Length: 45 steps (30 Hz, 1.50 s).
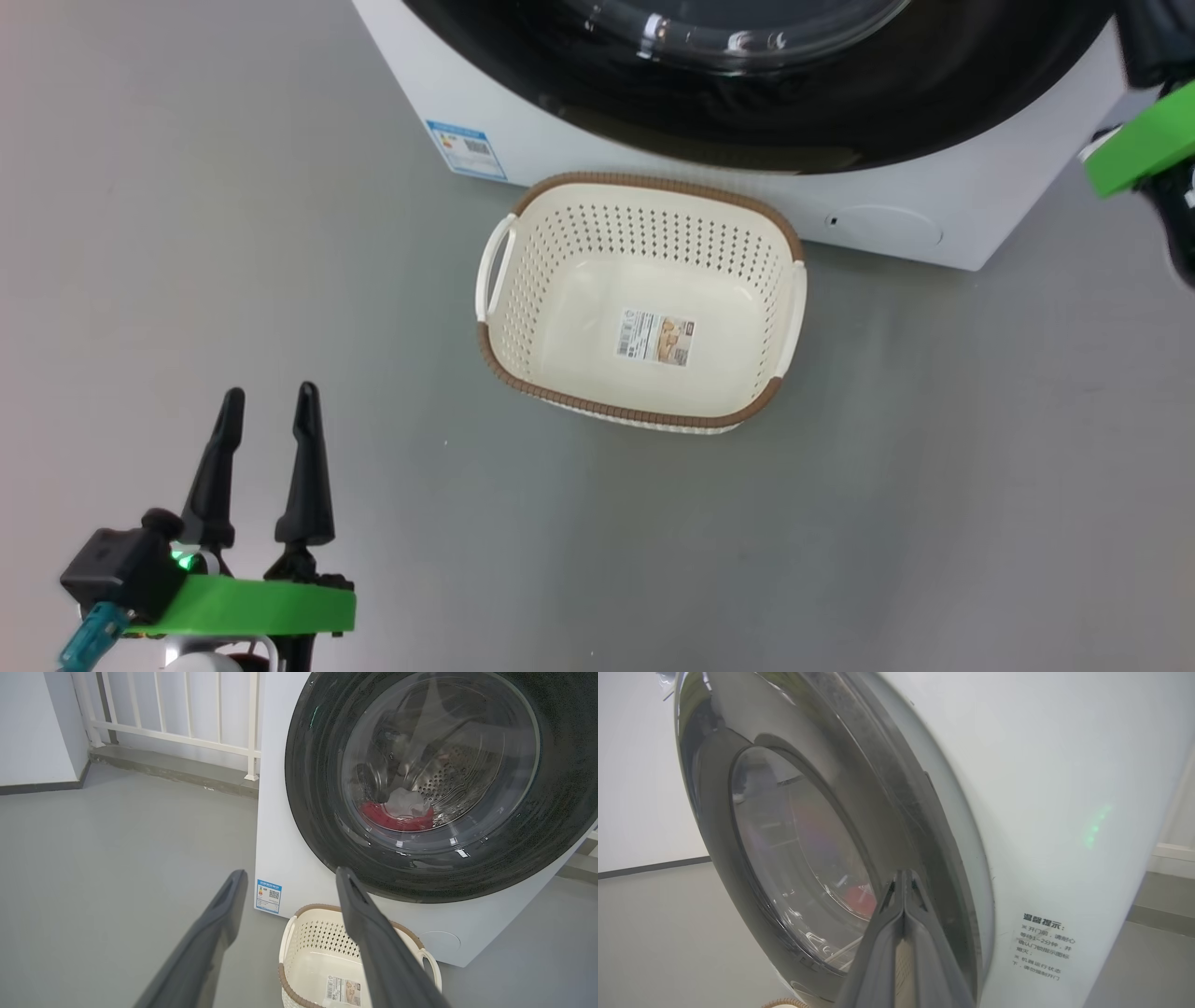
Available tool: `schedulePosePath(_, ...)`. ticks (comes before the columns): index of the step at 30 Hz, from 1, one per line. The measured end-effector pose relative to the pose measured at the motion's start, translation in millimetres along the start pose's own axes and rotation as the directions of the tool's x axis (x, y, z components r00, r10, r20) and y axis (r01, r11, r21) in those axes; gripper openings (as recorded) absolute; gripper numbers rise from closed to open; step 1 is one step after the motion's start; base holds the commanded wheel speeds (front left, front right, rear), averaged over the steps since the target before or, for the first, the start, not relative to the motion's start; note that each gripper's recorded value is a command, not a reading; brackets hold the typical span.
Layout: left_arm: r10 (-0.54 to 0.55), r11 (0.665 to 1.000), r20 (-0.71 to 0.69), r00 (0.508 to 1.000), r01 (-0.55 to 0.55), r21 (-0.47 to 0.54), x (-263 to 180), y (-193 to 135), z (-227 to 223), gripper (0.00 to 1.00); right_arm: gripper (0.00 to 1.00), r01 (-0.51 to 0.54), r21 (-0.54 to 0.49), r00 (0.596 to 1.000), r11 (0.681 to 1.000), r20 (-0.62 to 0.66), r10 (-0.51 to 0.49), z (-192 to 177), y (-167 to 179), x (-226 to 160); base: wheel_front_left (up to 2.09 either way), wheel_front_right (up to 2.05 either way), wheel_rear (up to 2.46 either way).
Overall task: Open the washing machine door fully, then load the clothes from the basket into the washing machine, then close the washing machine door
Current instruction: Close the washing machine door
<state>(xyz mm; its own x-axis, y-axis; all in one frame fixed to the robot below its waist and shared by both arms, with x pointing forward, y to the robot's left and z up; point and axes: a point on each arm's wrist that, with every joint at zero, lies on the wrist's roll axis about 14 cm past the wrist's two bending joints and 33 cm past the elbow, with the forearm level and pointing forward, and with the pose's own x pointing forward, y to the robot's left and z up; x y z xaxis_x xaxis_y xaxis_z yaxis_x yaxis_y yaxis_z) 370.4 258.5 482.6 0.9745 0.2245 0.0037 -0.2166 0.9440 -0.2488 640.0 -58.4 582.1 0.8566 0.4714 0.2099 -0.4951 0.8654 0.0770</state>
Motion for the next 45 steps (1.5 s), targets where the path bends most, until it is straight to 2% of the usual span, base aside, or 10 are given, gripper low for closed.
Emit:
schedulePosePath(1, -0.001, 1.0, 0.005, 1.0, 0.001, -0.002, 0, 0, 2, 1.0, 0.0, -0.003, 0.0, 1.0, 1.0, -0.002, 0.003, 0, 2, -3, 0.0, 0.0, 0.0)
schedulePosePath(2, -0.003, 1.0, 0.009, 1.0, 0.003, -0.004, 0, -1, 3, 1.0, 0.1, -0.006, 0.0, 1.0, 1.0, -0.005, 0.006, 0, 4, -6, 0.0, 0.0, 0.0)
schedulePosePath(4, -0.008, 1.0, 0.018, 1.0, 0.008, -0.004, -1, -2, 6, 1.0, 0.38, -0.01, 0.002, 1.0, 1.0, -0.01, 0.011, 1, 8, -12, 0.0, 0.0, 0.0)
schedulePosePath(5, -0.012, 1.0, 0.022, 1.0, 0.012, -0.002, -1, -3, 7, 1.0, 0.63, -0.013, 0.003, 1.0, 1.0, -0.012, 0.013, 1, 10, -16, 0.0, 0.0, 0.0)
schedulePosePath(6, -0.016, 1.0, 0.026, 1.0, 0.016, -0.004, -2, -4, 8, 1.0, 1.0, -0.015, 0.004, 1.0, 1.0, -0.014, 0.015, 2, 12, -19, 0.0, 0.0, 0.0)
schedulePosePath(15, -0.061, 0.998, 0.043, 0.997, 0.062, -0.007, -5, -15, 14, 1.0, 1.0, -0.022, 0.013, 1.0, 1.0, -0.017, 0.022, 11, 26, -50, 0.0, 0.0, 0.0)
schedulePosePath(20, -0.094, 0.996, 0.047, 0.994, 0.094, -0.002, -8, -22, 17, 1.0, 1.0, -0.003, 0.065, 1.0, 0.998, 0.002, 0.003, 19, 33, -74, 0.0, 0.0, 0.0)
schedulePosePath(28, -0.156, 0.988, 0.047, 0.987, 0.156, -0.009, -10, -39, 16, 1.0, 1.0, 0.026, 0.067, 1.0, 0.997, 0.011, -0.027, 29, 34, -115, 0.0, 0.0, 0.0)
schedulePosePath(34, -0.196, 0.98, 0.058, 0.979, 0.197, -0.012, -15, -51, 20, 1.0, 1.0, 0.077, 0.068, 0.997, 0.995, 0.024, -0.079, 38, 26, -145, 0.0, 0.0, 0.0)
schedulePosePath(45, -0.244, 0.969, 0.081, 0.966, 0.247, -0.025, -20, -66, 27, 1.0, 1.0, 0.183, 0.065, 0.983, 0.981, 0.008, -0.184, 31, 13, -201, 0.0, 0.0, 0.0)
